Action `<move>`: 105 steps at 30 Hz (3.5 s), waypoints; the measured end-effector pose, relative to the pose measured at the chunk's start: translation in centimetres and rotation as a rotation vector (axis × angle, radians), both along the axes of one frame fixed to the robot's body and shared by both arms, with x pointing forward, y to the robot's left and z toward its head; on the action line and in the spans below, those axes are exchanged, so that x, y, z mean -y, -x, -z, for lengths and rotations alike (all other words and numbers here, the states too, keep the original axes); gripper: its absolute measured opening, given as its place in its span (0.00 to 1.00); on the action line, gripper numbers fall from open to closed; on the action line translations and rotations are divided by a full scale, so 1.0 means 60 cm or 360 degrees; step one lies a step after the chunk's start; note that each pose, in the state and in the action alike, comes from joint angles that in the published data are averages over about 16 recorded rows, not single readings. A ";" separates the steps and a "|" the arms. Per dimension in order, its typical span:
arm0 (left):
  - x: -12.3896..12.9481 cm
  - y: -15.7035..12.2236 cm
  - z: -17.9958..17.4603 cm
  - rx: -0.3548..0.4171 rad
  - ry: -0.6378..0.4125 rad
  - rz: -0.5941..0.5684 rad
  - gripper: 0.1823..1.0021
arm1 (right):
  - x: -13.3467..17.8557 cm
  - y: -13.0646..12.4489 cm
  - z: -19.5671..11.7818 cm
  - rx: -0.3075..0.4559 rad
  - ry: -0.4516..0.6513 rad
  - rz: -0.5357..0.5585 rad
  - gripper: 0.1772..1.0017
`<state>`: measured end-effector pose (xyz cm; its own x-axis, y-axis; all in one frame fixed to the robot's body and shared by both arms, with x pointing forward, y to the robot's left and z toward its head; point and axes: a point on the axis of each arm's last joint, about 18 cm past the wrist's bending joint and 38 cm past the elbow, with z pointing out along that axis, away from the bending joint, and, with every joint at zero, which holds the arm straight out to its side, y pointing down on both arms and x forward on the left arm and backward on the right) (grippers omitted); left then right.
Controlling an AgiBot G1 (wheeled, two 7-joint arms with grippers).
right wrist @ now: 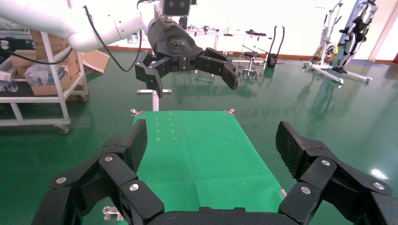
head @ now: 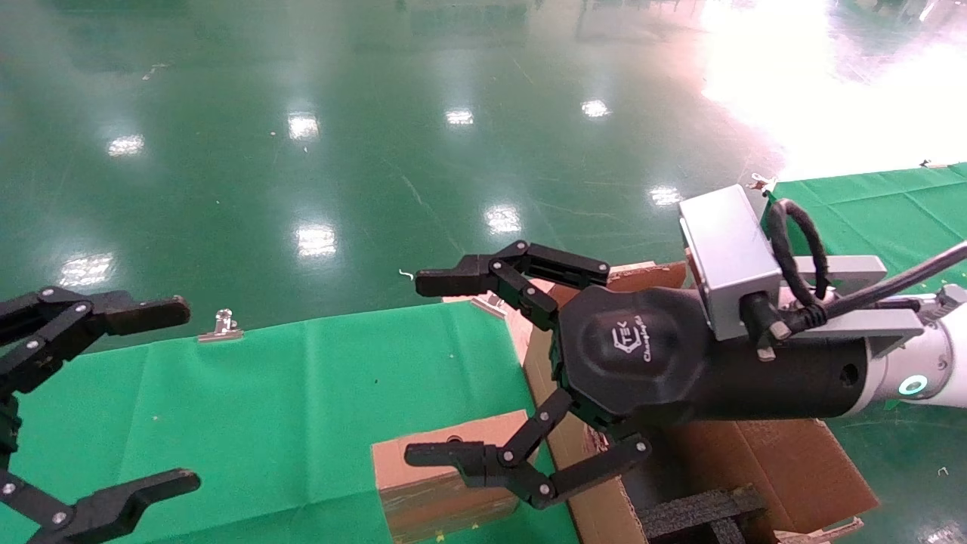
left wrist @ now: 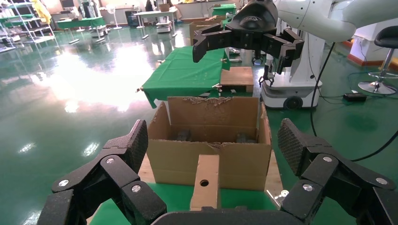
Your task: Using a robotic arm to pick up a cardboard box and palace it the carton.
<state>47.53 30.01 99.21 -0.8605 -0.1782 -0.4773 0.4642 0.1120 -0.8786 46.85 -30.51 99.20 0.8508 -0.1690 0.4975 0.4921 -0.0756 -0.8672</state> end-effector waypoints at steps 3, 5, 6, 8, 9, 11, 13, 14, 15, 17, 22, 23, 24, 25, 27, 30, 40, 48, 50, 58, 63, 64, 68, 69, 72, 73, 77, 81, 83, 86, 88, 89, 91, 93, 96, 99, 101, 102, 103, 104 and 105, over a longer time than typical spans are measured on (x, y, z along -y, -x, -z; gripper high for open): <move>0.000 0.000 0.000 0.0000 0.0000 0.0000 1.00 | 0.000 0.000 0.000 0.0000 0.0000 0.0000 1.00; 0.000 0.000 0.000 0.0000 0.0000 0.0000 1.00 | 0.000 0.000 0.000 0.0000 0.0000 0.0000 1.00; 0.000 0.000 0.000 0.0000 0.0000 0.0000 1.00 | 0.000 0.000 0.000 0.0000 0.0000 0.0000 1.00; 0.000 0.000 0.000 0.0000 0.0000 0.0000 1.00 | 0.000 0.000 0.000 0.0000 0.0000 0.0000 1.00; 0.000 0.000 0.000 0.0000 0.0000 0.0000 1.00 | 0.000 0.000 0.000 0.0000 0.0000 0.0000 1.00; 0.000 0.000 0.000 0.0000 0.0000 0.0000 1.00 | 0.000 0.000 0.000 0.0000 0.0000 0.0000 1.00; 0.000 0.000 0.000 0.0000 0.0000 0.0000 1.00 | 0.000 0.000 0.000 0.0000 0.0000 0.0000 1.00; 0.000 0.000 0.000 0.0000 0.0000 0.0000 1.00 | 0.000 0.000 0.000 0.0000 0.0000 0.0000 1.00; 0.000 0.000 0.000 0.0000 0.0000 0.0000 1.00 | 0.000 0.000 0.000 0.0000 0.0000 0.0000 1.00; 0.000 0.000 0.000 0.0000 0.0000 0.0000 1.00 | 0.000 0.000 0.000 0.0000 0.0000 0.0000 1.00; 0.000 0.000 0.000 0.0000 0.0000 0.0000 0.99 | 0.000 -0.001 0.003 -0.0009 0.0020 0.0007 1.00; 0.000 0.000 0.000 0.0000 0.0000 0.0000 0.99 | 0.000 -0.002 0.005 -0.0013 0.0033 0.0011 1.00; 0.000 0.000 0.000 0.0000 0.0000 0.0000 0.98 | -0.001 -0.003 0.006 -0.0017 0.0049 0.0017 1.00; 0.000 0.000 0.000 0.0000 0.0000 0.0000 0.98 | -0.001 -0.004 0.008 -0.0022 0.0066 0.0022 1.00; 0.000 0.000 0.000 0.0000 0.0000 0.0000 0.96 | -0.002 -0.008 0.012 -0.0032 0.0116 0.0037 1.00; 0.000 0.000 0.000 0.0000 0.0000 0.0000 0.94 | -0.005 -0.016 0.021 -0.0052 0.0217 0.0071 1.00; 0.000 0.000 0.000 0.0000 0.0000 0.0000 0.78 | -0.014 -0.067 0.060 -0.0125 0.0692 0.0248 1.00; 0.000 0.000 0.000 0.0000 0.0000 0.0000 0.56 | -0.025 -0.123 0.080 -0.0129 0.1024 0.0365 1.00; 0.000 0.000 0.000 0.0000 0.0000 0.0000 0.49 | -0.028 -0.137 0.082 -0.0121 0.1097 0.0384 1.00; 0.000 0.000 0.000 0.0000 0.0000 0.0000 0.28 | -0.045 -0.187 0.084 -0.0076 0.1345 0.0416 1.00; 0.000 0.000 0.000 0.0000 0.0000 0.0000 0.17 | -0.058 -0.212 0.084 -0.0050 0.1483 0.0408 1.00; 0.000 0.000 0.000 0.0000 0.0000 0.0000 0.15 | -0.060 -0.216 0.084 -0.0045 0.1509 0.0404 1.00; 0.000 0.000 0.000 0.0000 0.0000 0.0000 0.09 | -0.069 -0.230 0.085 -0.0030 0.1593 0.0385 1.00; 0.000 0.000 0.000 0.0000 0.0000 0.0000 0.08 | -0.070 -0.233 0.086 -0.0027 0.1611 0.0380 1.00; 0.000 0.000 0.000 0.0000 0.0000 0.0000 0.06 | -0.075 -0.240 0.087 -0.0020 0.1655 0.0365 1.00; 0.000 0.000 0.000 0.0000 0.0000 0.0000 0.05 | -0.076 -0.242 0.088 -0.0019 0.1666 0.0360 1.00; 0.000 0.000 0.000 0.0000 0.0000 0.0000 0.05 | -0.080 -0.247 0.089 -0.0013 0.1696 0.0346 1.00; 0.000 0.000 0.000 0.0000 0.0000 -0.0001 0.07 | -0.082 -0.250 0.089 -0.0011 0.1707 0.0339 0.99; 0.000 0.000 0.000 0.0000 0.0000 -0.0001 0.09 | -0.082 -0.250 0.089 -0.0010 0.1709 0.0338 0.99; 0.000 0.000 0.000 0.0000 0.0000 -0.0001 0.13 | -0.083 -0.250 0.089 -0.0011 0.1708 0.0337 0.97; 0.000 0.000 0.000 0.0000 0.0001 -0.0001 0.15 | -0.083 -0.250 0.089 -0.0010 0.1705 0.0337 0.96; 0.000 0.000 0.000 0.0000 0.0001 -0.0001 0.17 | -0.082 -0.249 0.089 -0.0010 0.1704 0.0337 0.95; 0.000 0.000 0.000 0.0000 0.0001 -0.0001 0.22 | -0.082 -0.249 0.089 -0.0010 0.1702 0.0337 0.92; 0.000 0.000 0.000 0.0000 0.0001 -0.0001 0.25 | -0.082 -0.249 0.089 -0.0010 0.1700 0.0337 0.90; 0.000 0.000 0.000 0.0000 0.0001 -0.0001 0.33 | -0.082 -0.248 0.090 -0.0010 0.1697 0.0337 0.85; 0.000 0.000 0.000 0.0000 0.0001 -0.0001 0.41 | -0.081 -0.248 0.090 -0.0011 0.1695 0.0338 0.79; 0.000 0.000 0.000 0.0000 0.0001 -0.0001 0.46 | -0.081 -0.247 0.090 -0.0011 0.1694 0.0338 0.75; 0.000 0.000 0.000 0.0000 0.0001 -0.0001 0.50 | -0.081 -0.247 0.090 -0.0011 0.1694 0.0338 0.72; 0.000 0.000 0.000 0.0000 0.0001 -0.0001 0.53 | -0.081 -0.247 0.090 -0.0011 0.1693 0.0338 0.69; 0.000 0.000 0.000 0.0000 0.0001 -0.0001 0.56 | -0.081 -0.247 0.090 -0.0011 0.1693 0.0338 0.66; 0.000 0.000 0.000 0.0000 0.0001 -0.0001 0.59 | -0.081 -0.247 0.090 -0.0011 0.1693 0.0338 0.64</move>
<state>47.55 30.02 99.21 -0.8605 -0.1788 -0.4770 0.4639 0.1117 -0.8788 61.68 -25.65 93.82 0.8584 0.2019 0.4716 0.3756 -0.8735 -0.3098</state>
